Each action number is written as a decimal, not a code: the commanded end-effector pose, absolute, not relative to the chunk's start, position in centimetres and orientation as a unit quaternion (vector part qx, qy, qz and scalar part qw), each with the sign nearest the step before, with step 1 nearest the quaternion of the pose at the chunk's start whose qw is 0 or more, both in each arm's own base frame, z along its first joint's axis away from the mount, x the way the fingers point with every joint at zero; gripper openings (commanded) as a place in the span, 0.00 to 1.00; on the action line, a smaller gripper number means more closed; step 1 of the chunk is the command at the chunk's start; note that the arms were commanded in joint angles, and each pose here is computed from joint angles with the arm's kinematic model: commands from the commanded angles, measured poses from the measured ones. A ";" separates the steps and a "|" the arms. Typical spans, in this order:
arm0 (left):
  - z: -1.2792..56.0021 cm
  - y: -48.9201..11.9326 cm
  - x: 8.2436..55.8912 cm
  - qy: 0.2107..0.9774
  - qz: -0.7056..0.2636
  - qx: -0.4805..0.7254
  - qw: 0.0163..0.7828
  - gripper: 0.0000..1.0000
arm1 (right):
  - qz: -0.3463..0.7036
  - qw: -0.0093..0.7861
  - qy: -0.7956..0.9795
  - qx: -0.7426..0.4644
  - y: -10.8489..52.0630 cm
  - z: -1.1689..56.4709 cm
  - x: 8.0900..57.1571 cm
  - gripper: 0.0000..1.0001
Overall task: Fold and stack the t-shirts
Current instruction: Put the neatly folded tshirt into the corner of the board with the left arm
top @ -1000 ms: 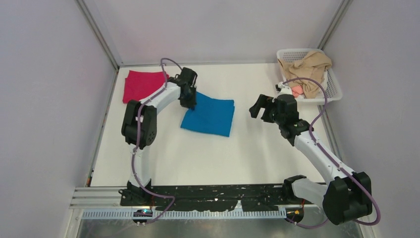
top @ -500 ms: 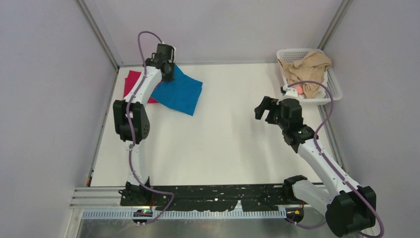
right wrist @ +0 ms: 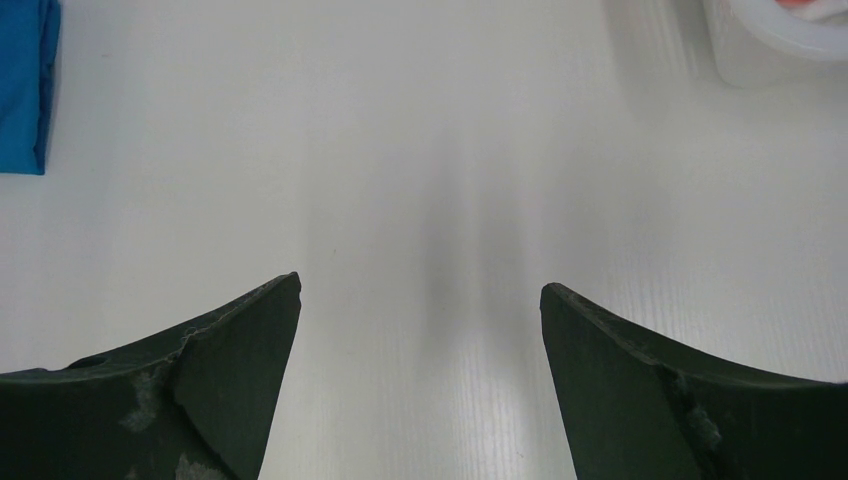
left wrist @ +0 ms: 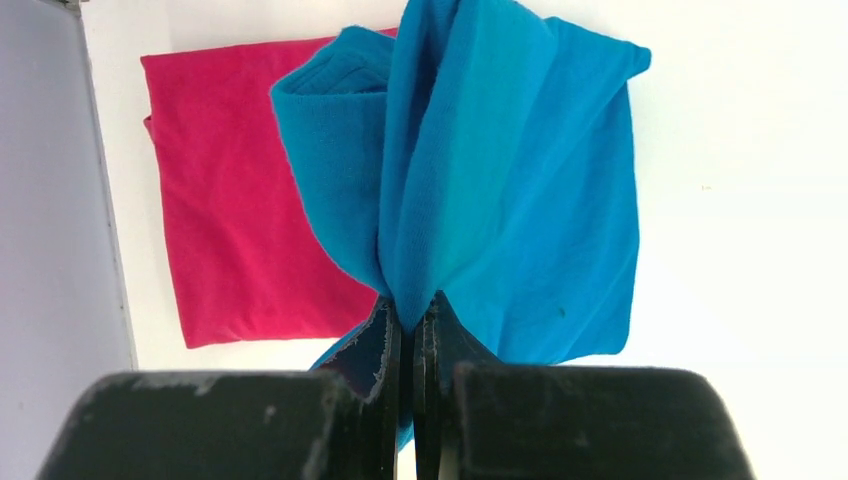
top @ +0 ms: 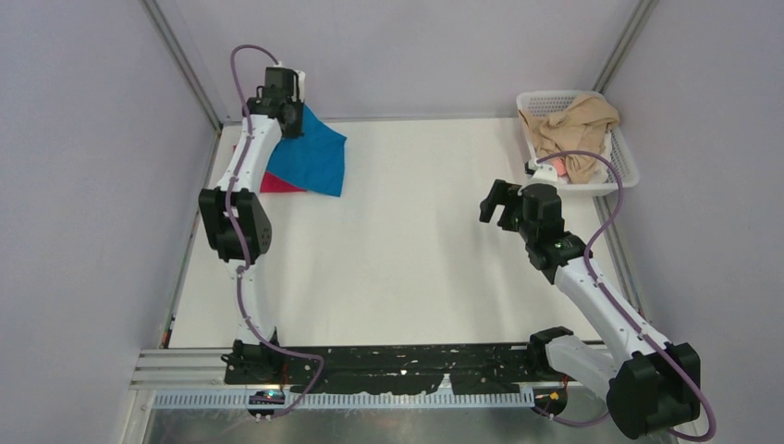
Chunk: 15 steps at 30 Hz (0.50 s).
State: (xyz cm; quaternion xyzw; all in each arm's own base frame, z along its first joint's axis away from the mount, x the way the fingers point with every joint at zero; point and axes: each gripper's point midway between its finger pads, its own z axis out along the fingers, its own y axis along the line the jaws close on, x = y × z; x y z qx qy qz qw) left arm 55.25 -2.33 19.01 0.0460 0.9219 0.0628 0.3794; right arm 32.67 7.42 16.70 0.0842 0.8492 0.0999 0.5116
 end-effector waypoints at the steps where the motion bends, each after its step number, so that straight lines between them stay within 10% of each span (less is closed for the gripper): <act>1: 27.8 -1.9 54.1 0.886 0.046 0.069 0.456 0.00 | 0.087 0.523 0.843 0.088 7.0 17.3 33.5 0.95; 15: 32.8 -0.1 52.4 0.868 0.061 0.084 0.485 0.00 | 0.096 0.518 0.845 0.091 7.3 17.2 33.6 0.95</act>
